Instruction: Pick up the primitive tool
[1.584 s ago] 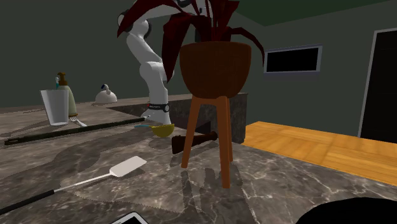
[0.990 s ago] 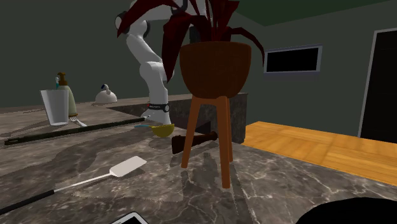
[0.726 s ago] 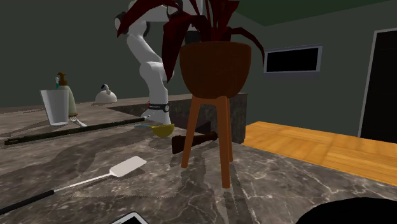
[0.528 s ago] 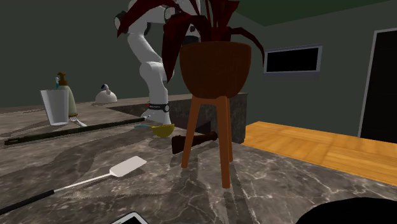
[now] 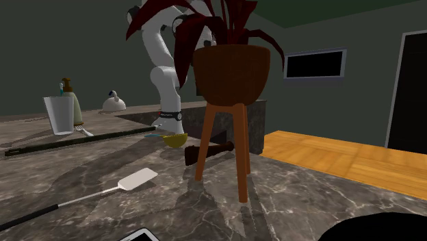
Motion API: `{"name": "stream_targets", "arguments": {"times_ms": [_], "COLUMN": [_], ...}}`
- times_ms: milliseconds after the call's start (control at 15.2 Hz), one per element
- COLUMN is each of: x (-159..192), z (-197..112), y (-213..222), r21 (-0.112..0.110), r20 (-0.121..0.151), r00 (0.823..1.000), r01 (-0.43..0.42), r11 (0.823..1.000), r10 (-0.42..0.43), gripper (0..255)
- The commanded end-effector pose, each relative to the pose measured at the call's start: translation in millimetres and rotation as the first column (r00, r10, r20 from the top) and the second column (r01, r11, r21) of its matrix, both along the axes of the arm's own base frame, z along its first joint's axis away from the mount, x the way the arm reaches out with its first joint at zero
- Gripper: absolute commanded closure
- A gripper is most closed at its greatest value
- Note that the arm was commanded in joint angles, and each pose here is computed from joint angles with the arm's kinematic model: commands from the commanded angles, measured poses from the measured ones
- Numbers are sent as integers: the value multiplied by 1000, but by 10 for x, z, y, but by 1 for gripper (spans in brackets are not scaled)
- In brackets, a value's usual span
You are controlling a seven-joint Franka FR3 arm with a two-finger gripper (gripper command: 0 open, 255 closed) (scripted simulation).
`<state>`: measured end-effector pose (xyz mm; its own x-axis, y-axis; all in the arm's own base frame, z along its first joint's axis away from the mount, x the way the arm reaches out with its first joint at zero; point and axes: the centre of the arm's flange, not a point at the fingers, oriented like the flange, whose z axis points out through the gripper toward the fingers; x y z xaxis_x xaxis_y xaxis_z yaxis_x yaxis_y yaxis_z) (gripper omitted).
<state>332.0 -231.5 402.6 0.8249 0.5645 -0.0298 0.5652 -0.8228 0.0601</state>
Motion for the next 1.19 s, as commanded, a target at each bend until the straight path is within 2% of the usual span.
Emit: {"name": "stream_targets", "arguments": {"times_ms": [0,198,462,726,1056,1122], "x": [82,225,453,721,1090,1090], "z": [-143,-359,-640,-913,-1230,-1283], "y": [-182,-452,-795,-1115,-1461,-1461], "r21": [-15,-33,-57,-80,-105,-105], "r20": [0,-2,-8,-17,-31,-31], "r00": [998,988,962,921,855,855], "r01": [-66,-156,-274,-388,-517,-517], "r11": [998,987,960,918,849,849], "r10": [66,156,274,388,517,517], "gripper": [0,0,0,0,0,0]}}
